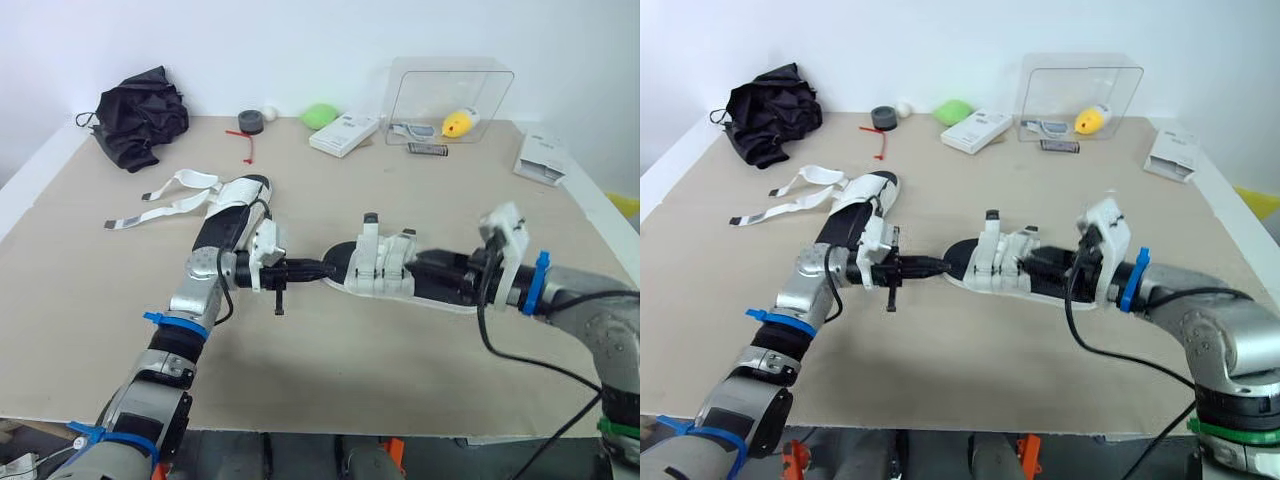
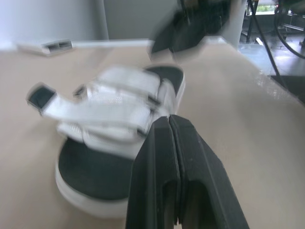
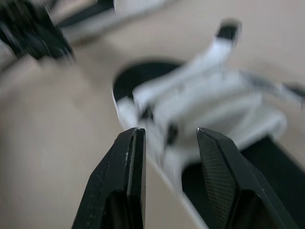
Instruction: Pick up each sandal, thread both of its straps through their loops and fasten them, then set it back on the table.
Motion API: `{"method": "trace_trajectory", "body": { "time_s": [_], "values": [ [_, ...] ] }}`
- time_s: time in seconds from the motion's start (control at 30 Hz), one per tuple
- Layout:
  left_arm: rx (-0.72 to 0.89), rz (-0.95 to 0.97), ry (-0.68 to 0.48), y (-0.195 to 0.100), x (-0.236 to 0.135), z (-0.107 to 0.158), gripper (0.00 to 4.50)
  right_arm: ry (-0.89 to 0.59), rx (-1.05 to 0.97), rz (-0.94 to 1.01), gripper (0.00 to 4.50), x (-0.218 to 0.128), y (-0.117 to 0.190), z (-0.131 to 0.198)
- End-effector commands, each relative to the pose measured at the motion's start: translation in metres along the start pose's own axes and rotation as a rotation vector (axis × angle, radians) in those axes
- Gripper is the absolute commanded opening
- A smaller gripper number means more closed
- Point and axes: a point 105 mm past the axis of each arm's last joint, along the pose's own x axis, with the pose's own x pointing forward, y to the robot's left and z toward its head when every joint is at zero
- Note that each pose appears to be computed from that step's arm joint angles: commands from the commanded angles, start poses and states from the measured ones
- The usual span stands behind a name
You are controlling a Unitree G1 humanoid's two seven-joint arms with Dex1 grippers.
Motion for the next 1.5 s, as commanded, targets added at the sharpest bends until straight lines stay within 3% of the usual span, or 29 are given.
{"method": "trace_trajectory", "body": {
  "time_s": [0.03, 0.23, 0.57, 0.73, 0.77, 0.97, 1.07, 1.27, 1.5],
  "values": [
    [0.054, 0.019, -0.005, -0.002, -0.017, 0.021, 0.0, 0.067, -0.157, -0.047, 1.94, -0.006, -0.004, -0.011],
    [0.059, 0.045, 0.068, -0.011, -0.035, 0.019, 0.0, 0.123, -0.164, -0.046, 1.94, 0.009, -0.011, -0.033],
    [0.049, 0.185, 0.114, -0.015, -0.066, 0.023, 0.0, 0.051, -0.135, 0.002, 1.94, 0.05, -0.019, -0.023],
    [0.036, 0.247, 0.12, -0.019, -0.074, 0.021, 0.0, 0.047, -0.131, -0.009, 0.21, 0.066, -0.024, -0.027],
    [0.033, 0.257, 0.121, -0.02, -0.075, 0.021, 0.0, 0.038, -0.129, -0.005, 0.05, 0.068, -0.024, -0.027],
    [-0.001, 0.333, 0.096, -0.016, -0.083, 0.02, 0.0, -0.044, -0.085, -0.012, 0.05, 0.073, -0.018, -0.02],
    [-0.014, 0.349, 0.083, -0.015, -0.083, 0.02, 0.0, -0.098, -0.044, -0.118, 0.05, 0.071, -0.034, -0.009],
    [-0.027, 0.449, 0.032, -0.002, -0.086, 0.023, 0.0, -0.127, -0.001, -0.539, 0.05, 0.047, -0.097, 0.018],
    [-0.013, 0.537, 0.001, 0.016, -0.079, 0.031, 0.0, 0.037, 0.101, -0.89, 0.05, 0.043, -0.153, 0.002]
  ]
}}
